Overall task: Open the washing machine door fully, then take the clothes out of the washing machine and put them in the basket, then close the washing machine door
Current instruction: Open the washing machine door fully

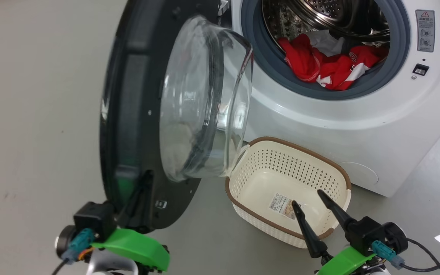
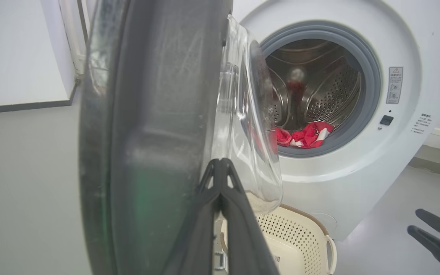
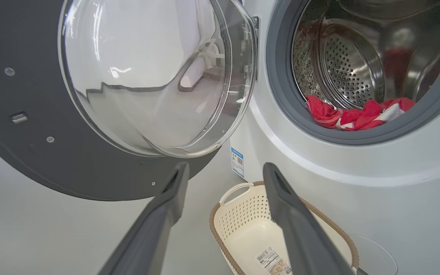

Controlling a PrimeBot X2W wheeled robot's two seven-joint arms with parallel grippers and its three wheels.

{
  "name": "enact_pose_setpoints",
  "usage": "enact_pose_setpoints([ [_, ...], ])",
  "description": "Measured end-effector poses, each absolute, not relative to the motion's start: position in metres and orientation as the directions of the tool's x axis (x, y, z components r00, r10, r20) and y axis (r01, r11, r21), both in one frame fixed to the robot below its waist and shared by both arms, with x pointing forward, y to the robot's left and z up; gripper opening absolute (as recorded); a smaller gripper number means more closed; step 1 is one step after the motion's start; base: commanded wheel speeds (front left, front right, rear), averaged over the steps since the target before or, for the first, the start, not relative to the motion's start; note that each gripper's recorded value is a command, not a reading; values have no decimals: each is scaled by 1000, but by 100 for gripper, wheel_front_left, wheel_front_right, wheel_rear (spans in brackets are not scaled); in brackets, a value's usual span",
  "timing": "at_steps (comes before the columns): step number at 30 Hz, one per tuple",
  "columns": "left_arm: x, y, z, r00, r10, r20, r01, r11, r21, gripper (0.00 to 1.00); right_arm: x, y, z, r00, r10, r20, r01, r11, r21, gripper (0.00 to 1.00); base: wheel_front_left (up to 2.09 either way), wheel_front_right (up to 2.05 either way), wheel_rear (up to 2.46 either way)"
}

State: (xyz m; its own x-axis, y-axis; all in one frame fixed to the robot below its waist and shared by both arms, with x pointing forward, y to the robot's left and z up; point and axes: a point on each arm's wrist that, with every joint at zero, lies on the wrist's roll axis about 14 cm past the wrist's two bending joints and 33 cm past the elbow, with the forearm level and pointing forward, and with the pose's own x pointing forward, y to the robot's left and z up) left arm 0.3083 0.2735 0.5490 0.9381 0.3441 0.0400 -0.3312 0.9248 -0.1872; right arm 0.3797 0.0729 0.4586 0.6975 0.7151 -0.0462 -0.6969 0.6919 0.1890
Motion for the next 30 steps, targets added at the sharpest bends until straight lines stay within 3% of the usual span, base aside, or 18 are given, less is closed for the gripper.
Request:
enact_pose_setpoints([
  [30,284,388,527,760,649,34,-630,748,-210,0,382,67,444,698,711,-81,-696,701,159,100,0,0,0],
])
